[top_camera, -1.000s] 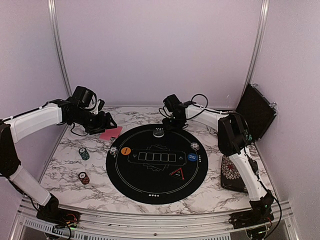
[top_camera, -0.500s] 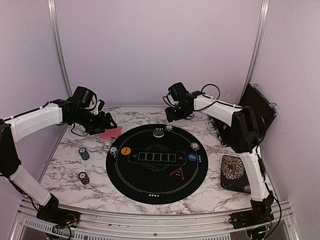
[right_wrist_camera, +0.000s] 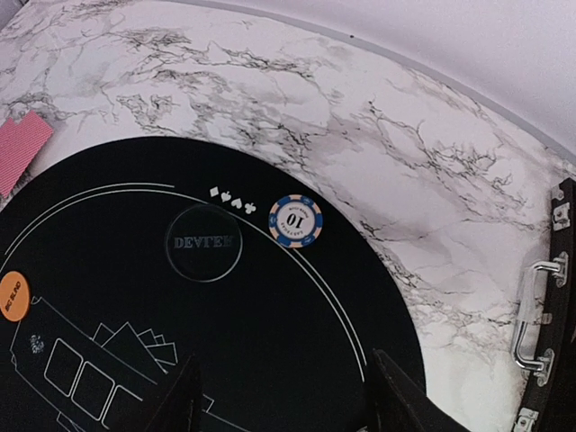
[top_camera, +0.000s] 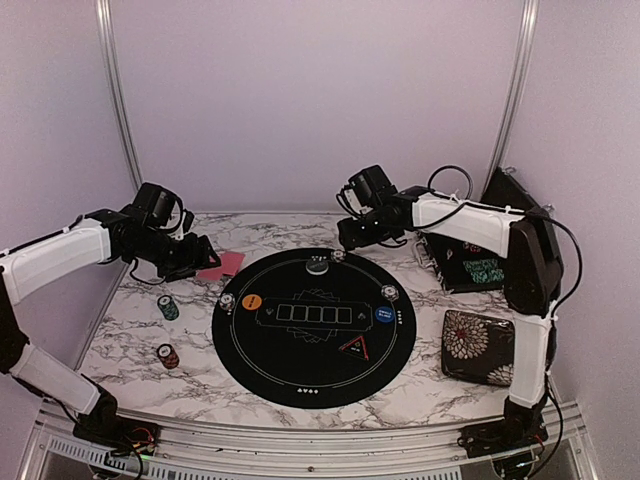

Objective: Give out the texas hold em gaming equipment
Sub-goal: Pick up the pile of poker chips from the pile of poker chips.

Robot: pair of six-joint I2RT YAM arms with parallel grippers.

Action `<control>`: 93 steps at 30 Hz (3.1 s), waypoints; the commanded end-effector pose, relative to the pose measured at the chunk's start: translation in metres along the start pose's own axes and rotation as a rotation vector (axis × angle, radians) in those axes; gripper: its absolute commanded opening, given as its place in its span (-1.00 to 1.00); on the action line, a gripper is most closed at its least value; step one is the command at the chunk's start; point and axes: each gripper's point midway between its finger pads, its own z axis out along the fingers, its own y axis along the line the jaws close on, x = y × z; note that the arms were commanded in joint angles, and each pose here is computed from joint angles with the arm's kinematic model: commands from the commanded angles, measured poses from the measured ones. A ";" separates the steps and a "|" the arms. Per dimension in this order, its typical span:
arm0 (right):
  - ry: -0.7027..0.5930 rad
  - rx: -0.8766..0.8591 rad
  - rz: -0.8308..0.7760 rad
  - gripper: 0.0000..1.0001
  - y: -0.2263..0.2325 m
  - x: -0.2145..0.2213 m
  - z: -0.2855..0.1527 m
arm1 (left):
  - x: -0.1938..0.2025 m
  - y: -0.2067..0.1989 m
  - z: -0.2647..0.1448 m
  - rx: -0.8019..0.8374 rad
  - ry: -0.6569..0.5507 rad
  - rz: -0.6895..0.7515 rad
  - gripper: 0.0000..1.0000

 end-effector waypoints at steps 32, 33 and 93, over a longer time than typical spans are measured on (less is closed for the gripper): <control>-0.170 -0.133 0.032 0.22 0.008 0.023 -0.095 | 0.034 0.111 -0.039 -0.470 -0.010 -0.140 0.53; -0.169 -0.133 0.031 0.22 0.007 0.023 -0.095 | 0.034 0.112 -0.038 -0.472 -0.005 -0.139 0.54; -0.142 -0.125 0.041 0.25 -0.005 0.029 -0.083 | 0.029 0.153 0.018 -0.543 0.174 -0.108 0.37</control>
